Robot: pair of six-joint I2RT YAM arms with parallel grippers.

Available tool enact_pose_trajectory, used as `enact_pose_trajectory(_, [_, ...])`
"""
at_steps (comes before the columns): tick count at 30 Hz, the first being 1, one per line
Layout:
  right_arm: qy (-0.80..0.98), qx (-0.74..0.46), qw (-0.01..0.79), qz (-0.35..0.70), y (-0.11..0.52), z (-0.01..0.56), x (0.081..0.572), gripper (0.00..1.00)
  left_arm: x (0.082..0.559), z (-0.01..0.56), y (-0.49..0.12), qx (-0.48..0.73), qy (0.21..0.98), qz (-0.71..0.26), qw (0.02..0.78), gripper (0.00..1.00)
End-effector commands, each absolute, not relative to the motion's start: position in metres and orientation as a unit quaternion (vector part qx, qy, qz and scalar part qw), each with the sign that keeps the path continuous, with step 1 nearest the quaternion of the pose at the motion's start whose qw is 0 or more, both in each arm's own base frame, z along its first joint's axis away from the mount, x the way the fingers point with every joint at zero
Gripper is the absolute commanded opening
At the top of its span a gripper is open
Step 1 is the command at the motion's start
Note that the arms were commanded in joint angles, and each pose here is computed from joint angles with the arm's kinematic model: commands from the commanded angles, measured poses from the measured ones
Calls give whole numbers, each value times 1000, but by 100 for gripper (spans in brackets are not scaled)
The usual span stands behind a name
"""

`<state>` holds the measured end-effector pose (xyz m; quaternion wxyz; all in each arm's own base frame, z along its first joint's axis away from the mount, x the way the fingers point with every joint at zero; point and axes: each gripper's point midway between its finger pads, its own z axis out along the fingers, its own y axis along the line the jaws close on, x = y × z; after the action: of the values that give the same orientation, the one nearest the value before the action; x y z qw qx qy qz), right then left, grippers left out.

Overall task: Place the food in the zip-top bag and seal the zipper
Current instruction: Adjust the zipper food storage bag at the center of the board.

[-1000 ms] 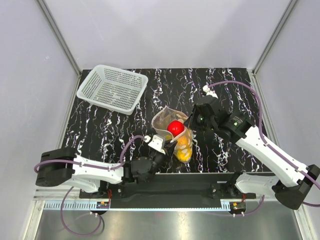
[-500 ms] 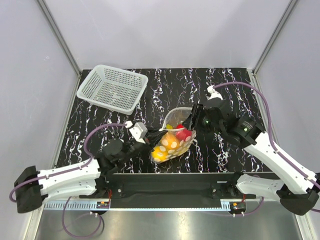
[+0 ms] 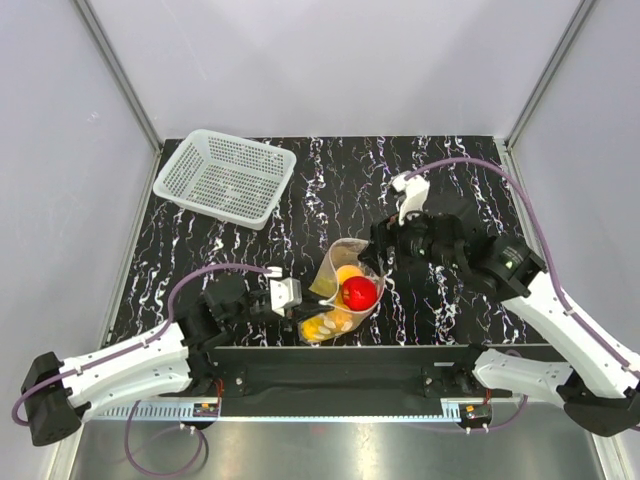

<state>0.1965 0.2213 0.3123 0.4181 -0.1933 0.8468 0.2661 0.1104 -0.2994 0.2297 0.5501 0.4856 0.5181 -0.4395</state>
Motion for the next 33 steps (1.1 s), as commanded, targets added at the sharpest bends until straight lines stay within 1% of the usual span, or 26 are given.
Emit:
enact_pose_trajectory(1, [777,-318,451,303,243,315,189,85,87,245,-299,529,468,-466,533,0])
enact_pose_trajectory(2, [768,-327,459,306,245,317,189,85,87,246,-299,529,468,-466,533,0])
enact_pose_trajectory(3, [752,-361,463,299,249,315,191,85,86,246,-298,529,467,-466,534,0])
enact_pose_trajectory(5, [742,-390,456,298,257,313,192,82,86,242,-296,528,473,-465,530,0])
enact_pose_trajectory(6, [746,-409,444,281,261,301,199,81,84,243,-295,527,470,-467,532,0])
enact_pose_trajectory(8, [739,-432,438,274,265,302,203,79,84,242,-292,519,471,-470,537,0])
enact_pose_trajectory(9, [743,-452,422,258,266,291,205,77,83,236,-290,517,475,-470,536,0])
enact_pose_trajectory(10, [738,-458,424,256,267,299,207,77,84,238,-289,509,475,-471,542,0])
enact_pose_trajectory(12, [746,-469,409,237,262,291,208,77,84,241,-285,501,471,-470,553,0])
enact_pose_trajectory(15, [757,-467,415,192,251,286,219,76,82,247,-282,496,461,-475,562,0])
enact_pose_trajectory(18, [759,-460,429,168,245,284,228,77,81,245,-284,498,464,-478,555,0])
enact_pose_trajectory(21, [759,-471,418,168,247,276,227,76,81,241,-286,501,471,-478,546,0])
enact_pose_trajectory(24, [772,-479,381,171,248,258,222,69,83,239,-286,500,478,-475,544,0])
enact_pose_trajectory(28, [788,-467,348,199,252,245,210,53,96,240,-283,479,497,-455,563,0])
enact_pose_trajectory(29, [795,-456,345,204,251,245,207,41,98,239,-281,474,500,-451,567,0])
enact_pose_trajectory(31, [809,-438,343,190,242,241,208,31,103,238,-279,464,510,-441,575,0])
enact_pose_trajectory(32, [816,-430,339,184,237,240,206,19,105,240,-278,460,511,-438,580,0])
enact_pose_trajectory(33, [828,-410,343,171,230,242,207,15,108,242,-277,453,513,-435,585,0])
